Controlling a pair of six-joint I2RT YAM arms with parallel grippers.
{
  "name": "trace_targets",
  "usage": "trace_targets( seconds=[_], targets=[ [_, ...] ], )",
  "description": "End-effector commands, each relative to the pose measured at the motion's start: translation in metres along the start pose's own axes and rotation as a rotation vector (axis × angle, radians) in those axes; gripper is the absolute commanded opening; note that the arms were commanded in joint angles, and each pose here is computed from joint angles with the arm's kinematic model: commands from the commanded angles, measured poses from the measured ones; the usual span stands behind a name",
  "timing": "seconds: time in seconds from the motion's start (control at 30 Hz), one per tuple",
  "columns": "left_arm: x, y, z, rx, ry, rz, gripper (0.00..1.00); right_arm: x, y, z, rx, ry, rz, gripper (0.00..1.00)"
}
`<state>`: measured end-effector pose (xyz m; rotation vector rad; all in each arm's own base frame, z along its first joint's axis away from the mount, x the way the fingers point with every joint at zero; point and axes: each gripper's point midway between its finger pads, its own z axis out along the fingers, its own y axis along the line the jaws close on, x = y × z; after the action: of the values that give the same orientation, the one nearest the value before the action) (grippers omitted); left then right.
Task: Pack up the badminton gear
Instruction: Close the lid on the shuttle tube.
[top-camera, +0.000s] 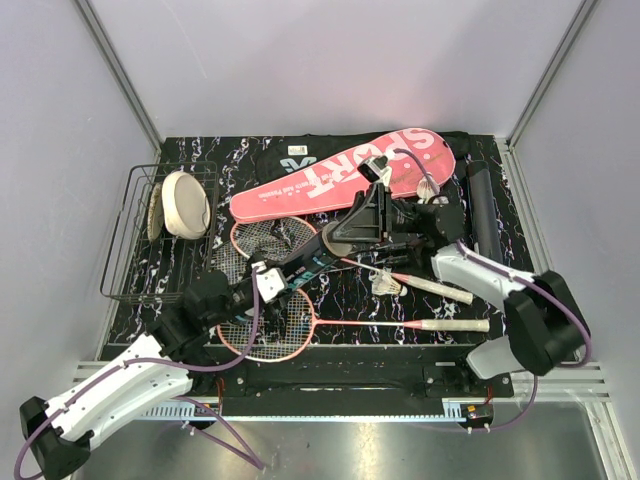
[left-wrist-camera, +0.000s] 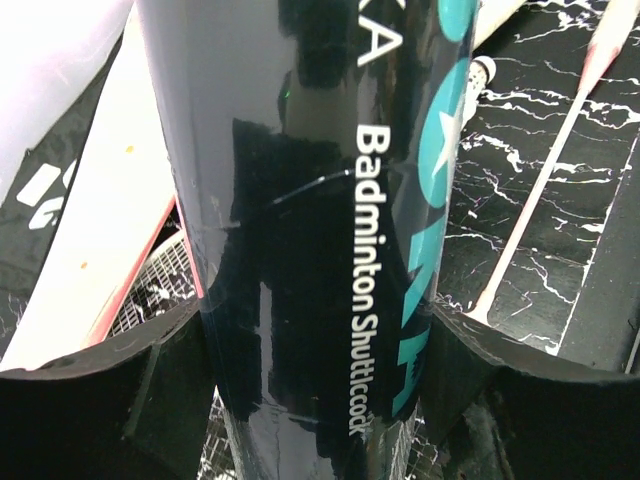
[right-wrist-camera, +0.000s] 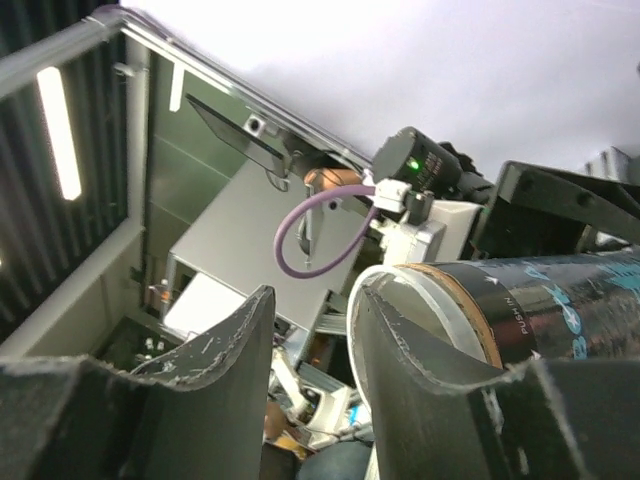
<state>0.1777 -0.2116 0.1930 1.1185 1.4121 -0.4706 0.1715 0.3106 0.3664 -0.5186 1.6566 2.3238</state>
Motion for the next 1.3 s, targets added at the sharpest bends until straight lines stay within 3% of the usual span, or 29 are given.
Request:
trace_targets(
  seconds=[0.0, 0.1, 0.23, 0.37, 0.47, 0.63, 0.73, 0.9, 1.03, 1.27],
  targets=[
    [-0.224, 0.015, -0.066, -0.001, -0.848, 0.167, 0.0, 0.037, -0.044, 0.026, -0.068, 0.072, 0.171, 0.47],
    [-0.225, 0.016, -0.067, -0.007, -0.848, 0.178, 0.0, 0.044, -0.064, 0.025, 0.002, 0.084, 0.218, 0.45],
    [-0.217, 0.021, -0.063, -0.027, -0.759, 0.223, 0.0, 0.041, -0.044, 0.02, 0.062, 0.109, 0.151, 0.45],
    [-0.207, 0.026, -0.07, -0.068, -0.702, 0.246, 0.0, 0.046, -0.079, 0.003, 0.409, 0.148, 0.087, 0.46],
    [-0.206, 0.029, -0.07, -0.075, -0.666, 0.272, 0.0, 0.057, -0.067, 0.004, 0.364, 0.206, 0.112, 0.48],
    [-0.219, 0.029, -0.073, -0.066, -0.712, 0.271, 0.0, 0.063, -0.073, 0.002, 0.403, 0.222, 0.147, 0.49],
    [-0.22, 0.03, -0.072, -0.065, -0.711, 0.262, 0.0, 0.057, -0.073, 0.001, 0.46, 0.218, 0.072, 0.49],
    [-0.224, 0.027, -0.067, -0.023, -0.671, 0.272, 0.0, 0.06, -0.093, -0.014, 0.63, 0.237, 0.09, 0.5],
    [-0.22, 0.026, -0.063, -0.01, -0.647, 0.273, 0.0, 0.054, -0.09, -0.021, 0.723, 0.292, -0.016, 0.52],
    [-0.189, 0.031, -0.052, -0.051, -0.541, 0.264, 0.0, 0.023, -0.035, 0.003, 0.587, 0.122, -0.13, 0.53]
  ],
)
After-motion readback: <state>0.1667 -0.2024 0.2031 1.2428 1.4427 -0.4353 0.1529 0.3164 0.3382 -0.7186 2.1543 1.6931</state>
